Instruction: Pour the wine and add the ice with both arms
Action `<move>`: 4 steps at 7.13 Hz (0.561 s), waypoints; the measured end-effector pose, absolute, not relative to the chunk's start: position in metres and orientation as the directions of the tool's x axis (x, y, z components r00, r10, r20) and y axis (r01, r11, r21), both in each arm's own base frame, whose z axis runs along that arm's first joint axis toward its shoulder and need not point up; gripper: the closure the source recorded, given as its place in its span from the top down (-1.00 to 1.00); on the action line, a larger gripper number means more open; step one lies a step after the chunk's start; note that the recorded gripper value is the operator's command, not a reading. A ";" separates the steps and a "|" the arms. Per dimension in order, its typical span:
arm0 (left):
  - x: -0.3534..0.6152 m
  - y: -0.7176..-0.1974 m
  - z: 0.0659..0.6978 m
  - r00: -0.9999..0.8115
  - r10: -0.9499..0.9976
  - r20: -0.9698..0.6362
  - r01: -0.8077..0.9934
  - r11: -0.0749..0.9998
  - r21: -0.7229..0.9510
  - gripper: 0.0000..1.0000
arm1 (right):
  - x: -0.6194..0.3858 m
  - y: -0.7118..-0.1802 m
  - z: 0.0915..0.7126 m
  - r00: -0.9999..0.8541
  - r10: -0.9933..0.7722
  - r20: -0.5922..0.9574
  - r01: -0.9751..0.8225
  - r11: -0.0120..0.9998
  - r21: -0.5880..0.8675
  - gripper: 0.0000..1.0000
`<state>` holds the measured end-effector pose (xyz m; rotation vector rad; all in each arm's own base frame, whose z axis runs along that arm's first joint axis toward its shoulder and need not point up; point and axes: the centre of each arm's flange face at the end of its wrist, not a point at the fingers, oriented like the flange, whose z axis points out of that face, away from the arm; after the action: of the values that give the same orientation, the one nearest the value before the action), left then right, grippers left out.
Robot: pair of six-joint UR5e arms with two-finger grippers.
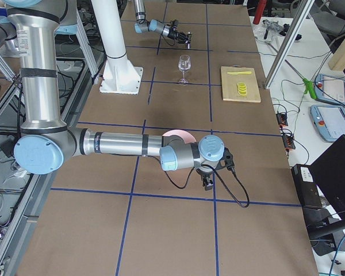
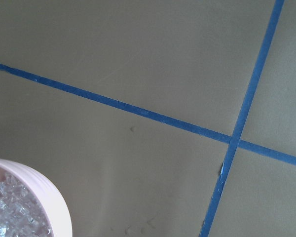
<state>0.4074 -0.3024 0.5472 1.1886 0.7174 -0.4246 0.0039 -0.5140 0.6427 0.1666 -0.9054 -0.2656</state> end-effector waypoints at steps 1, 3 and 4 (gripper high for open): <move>0.405 -0.303 0.544 0.695 0.064 -0.716 0.665 0.322 0.674 -1.00 | 0.004 -0.514 0.643 0.588 -0.296 0.753 0.157 0.955 0.253 1.00; 0.403 -0.305 0.528 0.654 0.074 -0.752 0.703 0.308 0.642 -1.00 | 0.003 -0.514 0.637 0.580 -0.303 0.756 0.156 0.952 0.262 1.00; 0.411 -0.307 0.499 0.634 0.100 -0.767 0.716 0.301 0.630 -1.00 | 0.003 -0.515 0.633 0.576 -0.310 0.756 0.155 0.950 0.272 1.00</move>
<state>0.4114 -0.3073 0.4992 1.2191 0.8193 -0.4757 0.0027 -0.5153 0.6325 0.1833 -0.9179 -0.2742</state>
